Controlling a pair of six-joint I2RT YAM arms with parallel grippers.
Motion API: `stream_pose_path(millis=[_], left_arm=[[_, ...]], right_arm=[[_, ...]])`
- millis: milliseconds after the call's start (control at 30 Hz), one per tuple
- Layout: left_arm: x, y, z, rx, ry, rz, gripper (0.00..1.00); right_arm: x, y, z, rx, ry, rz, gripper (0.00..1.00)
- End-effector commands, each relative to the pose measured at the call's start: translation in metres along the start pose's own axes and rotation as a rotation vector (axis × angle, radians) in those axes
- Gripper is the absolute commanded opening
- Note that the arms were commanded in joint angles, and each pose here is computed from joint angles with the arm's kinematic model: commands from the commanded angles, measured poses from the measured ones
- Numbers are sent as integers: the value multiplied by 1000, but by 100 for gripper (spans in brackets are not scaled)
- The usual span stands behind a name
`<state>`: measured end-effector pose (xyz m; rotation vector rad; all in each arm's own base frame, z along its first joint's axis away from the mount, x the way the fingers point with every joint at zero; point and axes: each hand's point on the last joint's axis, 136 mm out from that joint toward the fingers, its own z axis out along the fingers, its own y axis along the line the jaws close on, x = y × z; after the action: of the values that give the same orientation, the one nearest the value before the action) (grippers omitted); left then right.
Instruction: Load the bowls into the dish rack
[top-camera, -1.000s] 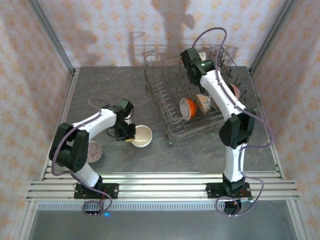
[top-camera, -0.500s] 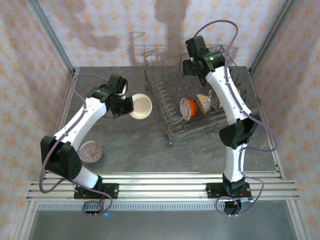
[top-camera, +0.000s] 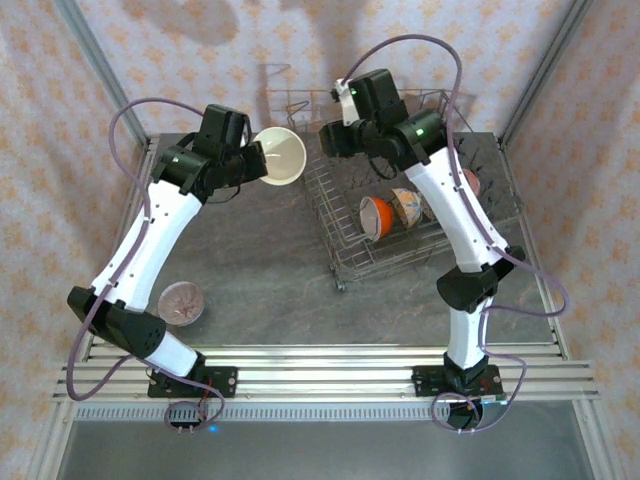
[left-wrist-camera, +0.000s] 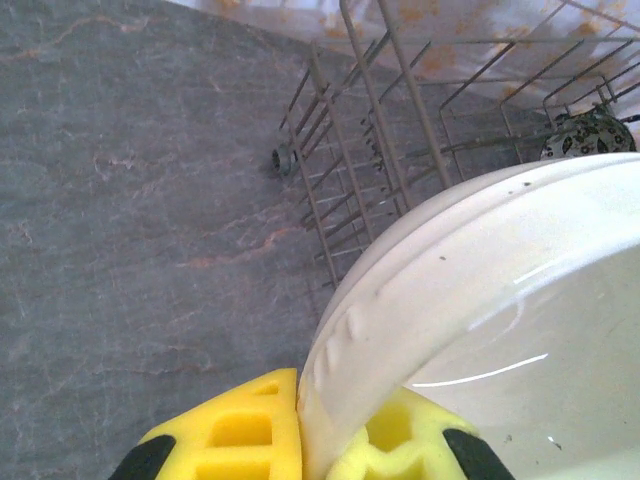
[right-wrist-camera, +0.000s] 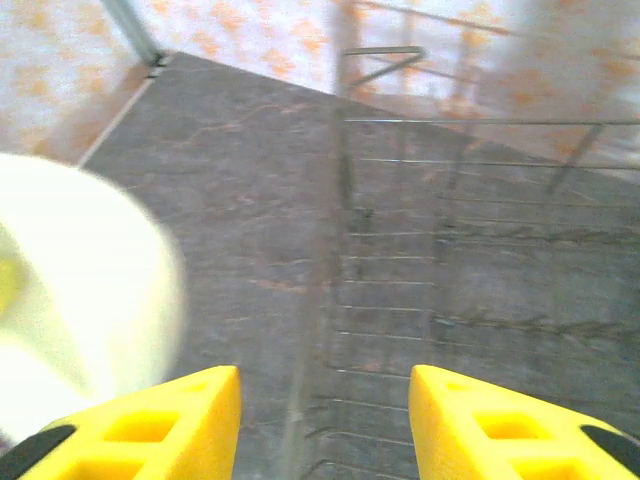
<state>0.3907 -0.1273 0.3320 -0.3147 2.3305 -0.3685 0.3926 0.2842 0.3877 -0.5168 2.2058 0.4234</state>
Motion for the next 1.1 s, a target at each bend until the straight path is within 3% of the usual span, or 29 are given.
stream_pose_path(millis=[0, 533, 700, 1067], left_arm=[[-15, -4, -5, -29, -58, 2, 0], [-14, -7, -8, -33, -68, 25, 0], [-15, -12, -9, -20, -67, 28, 0], [-13, -18, -8, -7, -64, 34, 0]], right_arm=[[-4, 26, -8, -71, -30, -78, 45], [5, 45, 27, -143, 20, -44, 37], [9, 41, 36, -116, 37, -37, 36], [12, 28, 49, -25, 42, -19, 23]])
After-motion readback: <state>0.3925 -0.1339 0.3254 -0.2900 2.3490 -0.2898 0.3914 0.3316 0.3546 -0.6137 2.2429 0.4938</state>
